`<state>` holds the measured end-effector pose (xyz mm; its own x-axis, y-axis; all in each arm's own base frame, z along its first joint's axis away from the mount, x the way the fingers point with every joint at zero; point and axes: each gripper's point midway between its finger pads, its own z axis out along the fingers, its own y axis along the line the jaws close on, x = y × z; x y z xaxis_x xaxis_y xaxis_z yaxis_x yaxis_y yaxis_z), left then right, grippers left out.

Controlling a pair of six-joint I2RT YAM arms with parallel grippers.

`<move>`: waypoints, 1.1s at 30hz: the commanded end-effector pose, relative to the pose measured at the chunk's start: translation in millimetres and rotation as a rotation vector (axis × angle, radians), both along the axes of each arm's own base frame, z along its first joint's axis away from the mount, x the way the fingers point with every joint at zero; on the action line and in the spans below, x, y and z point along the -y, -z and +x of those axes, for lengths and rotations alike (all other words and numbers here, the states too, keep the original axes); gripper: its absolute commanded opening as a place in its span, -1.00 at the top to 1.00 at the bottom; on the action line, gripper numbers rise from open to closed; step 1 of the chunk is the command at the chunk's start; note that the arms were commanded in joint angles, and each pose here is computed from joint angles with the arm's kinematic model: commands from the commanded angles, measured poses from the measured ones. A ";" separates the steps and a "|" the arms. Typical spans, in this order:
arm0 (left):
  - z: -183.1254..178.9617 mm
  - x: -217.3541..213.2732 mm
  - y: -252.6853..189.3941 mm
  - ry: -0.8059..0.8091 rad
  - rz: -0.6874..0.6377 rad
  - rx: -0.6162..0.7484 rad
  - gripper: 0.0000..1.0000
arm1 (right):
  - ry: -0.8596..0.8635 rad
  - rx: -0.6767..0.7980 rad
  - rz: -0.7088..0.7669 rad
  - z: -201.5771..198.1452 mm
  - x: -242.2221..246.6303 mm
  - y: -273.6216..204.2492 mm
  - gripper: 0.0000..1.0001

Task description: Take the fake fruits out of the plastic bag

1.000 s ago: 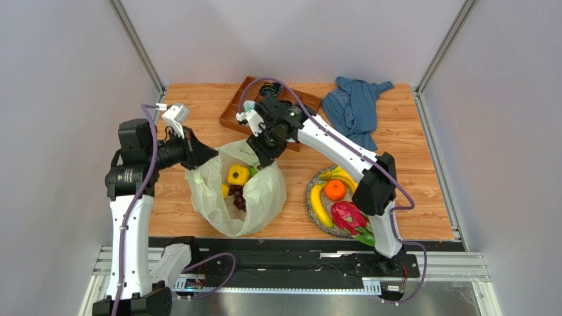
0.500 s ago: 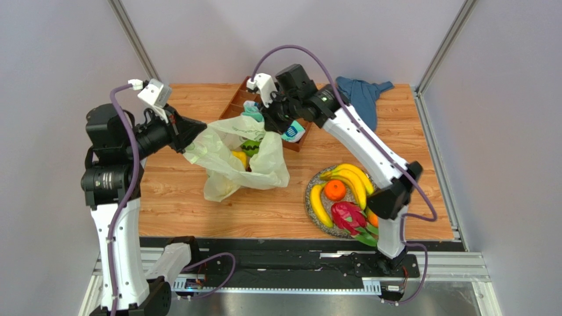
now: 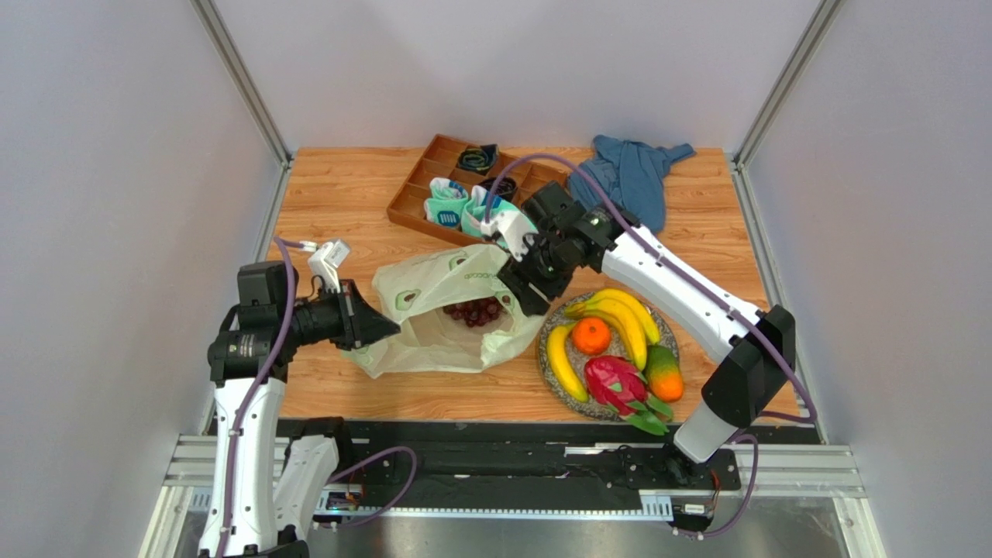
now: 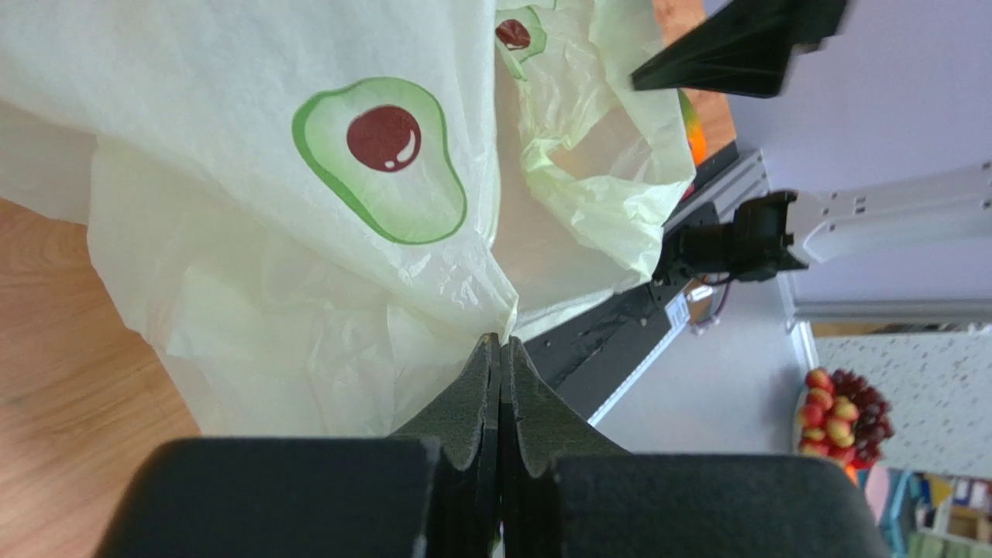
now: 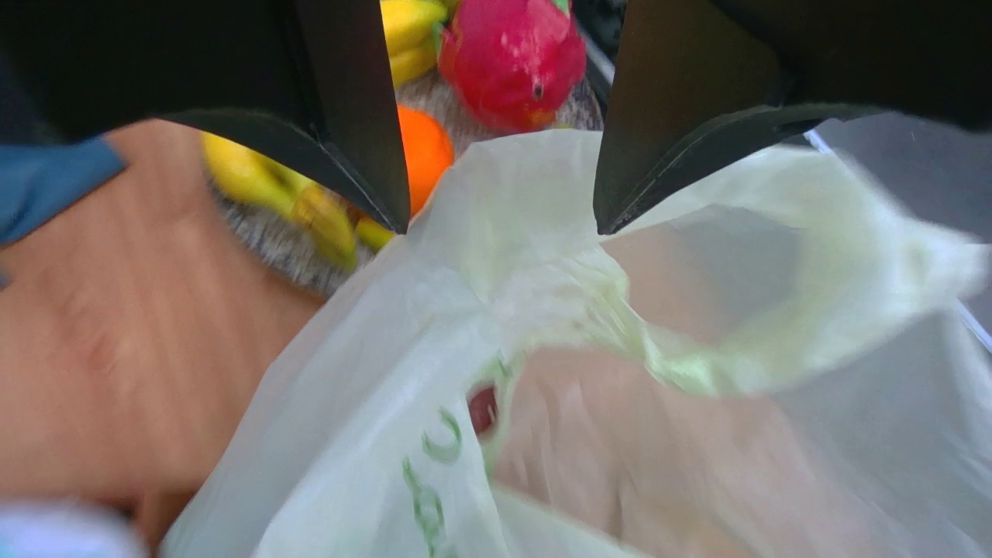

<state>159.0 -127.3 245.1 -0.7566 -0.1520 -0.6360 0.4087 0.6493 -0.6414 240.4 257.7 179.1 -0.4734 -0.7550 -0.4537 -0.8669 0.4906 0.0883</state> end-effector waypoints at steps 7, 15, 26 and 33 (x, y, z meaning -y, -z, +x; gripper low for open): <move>63.9 -4.4 -65.3 -0.094 -0.057 0.159 1.00 | -0.472 0.312 0.449 -35.7 -113.4 -125.8 -0.07; 77.2 -5.6 -77.1 -0.132 -0.089 0.137 1.00 | -0.401 0.187 0.276 -15.4 -155.3 -35.8 0.28; -2.3 13.3 -131.8 0.027 -0.120 0.304 1.00 | -0.083 0.303 -0.012 11.4 -86.0 42.0 0.17; -1.1 7.3 -76.0 -0.040 -0.098 0.181 1.00 | -0.113 0.348 0.019 6.3 -79.7 29.5 0.05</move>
<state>143.3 -139.3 365.7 -0.5013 -0.2346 -0.8328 0.6059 0.5919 -0.5315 217.4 311.1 118.3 -0.2577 -0.8336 -0.4885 -0.9250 0.3590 -0.1246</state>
